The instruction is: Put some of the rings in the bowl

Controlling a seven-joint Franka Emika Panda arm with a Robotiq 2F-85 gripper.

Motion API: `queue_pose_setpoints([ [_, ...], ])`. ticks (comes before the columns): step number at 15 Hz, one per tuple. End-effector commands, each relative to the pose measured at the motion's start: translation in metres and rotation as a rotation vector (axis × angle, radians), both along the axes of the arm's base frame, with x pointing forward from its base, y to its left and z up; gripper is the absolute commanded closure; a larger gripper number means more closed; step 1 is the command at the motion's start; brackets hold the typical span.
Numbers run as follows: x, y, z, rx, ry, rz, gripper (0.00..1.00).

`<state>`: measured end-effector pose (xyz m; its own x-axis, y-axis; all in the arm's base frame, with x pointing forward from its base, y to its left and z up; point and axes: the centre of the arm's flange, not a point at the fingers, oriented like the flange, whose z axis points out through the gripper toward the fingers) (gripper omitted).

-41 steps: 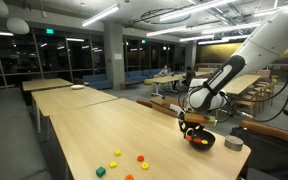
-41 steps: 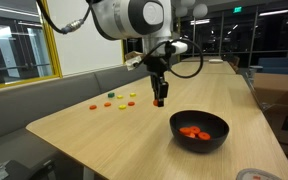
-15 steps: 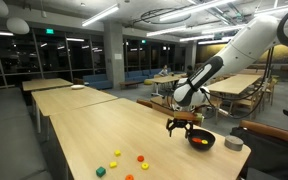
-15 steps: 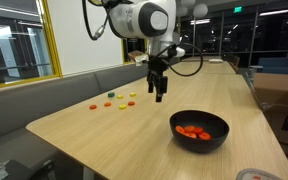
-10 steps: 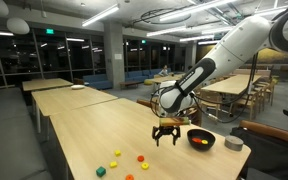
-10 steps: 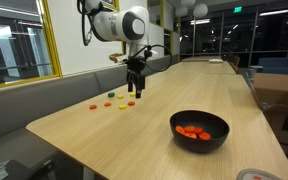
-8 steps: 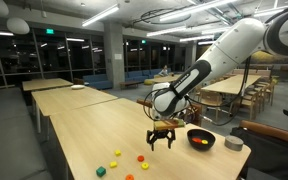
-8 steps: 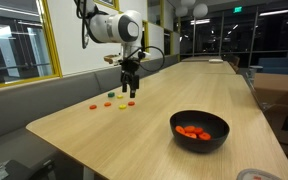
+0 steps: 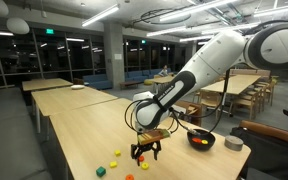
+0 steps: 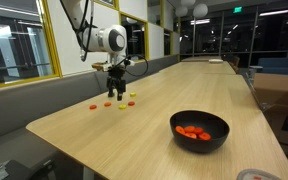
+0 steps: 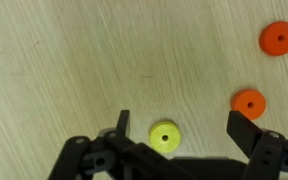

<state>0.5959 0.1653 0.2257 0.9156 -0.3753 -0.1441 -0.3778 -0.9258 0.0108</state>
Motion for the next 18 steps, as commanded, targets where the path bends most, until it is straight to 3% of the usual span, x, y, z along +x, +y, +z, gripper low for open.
queue_pose_setpoints([
  [1,0.013,0.033,-0.007,-0.002,-0.023,0.043,0.00],
  [10,-0.007,0.097,-0.025,0.014,-0.084,0.122,0.00],
  [18,-0.020,0.125,-0.032,0.029,-0.138,0.142,0.00],
])
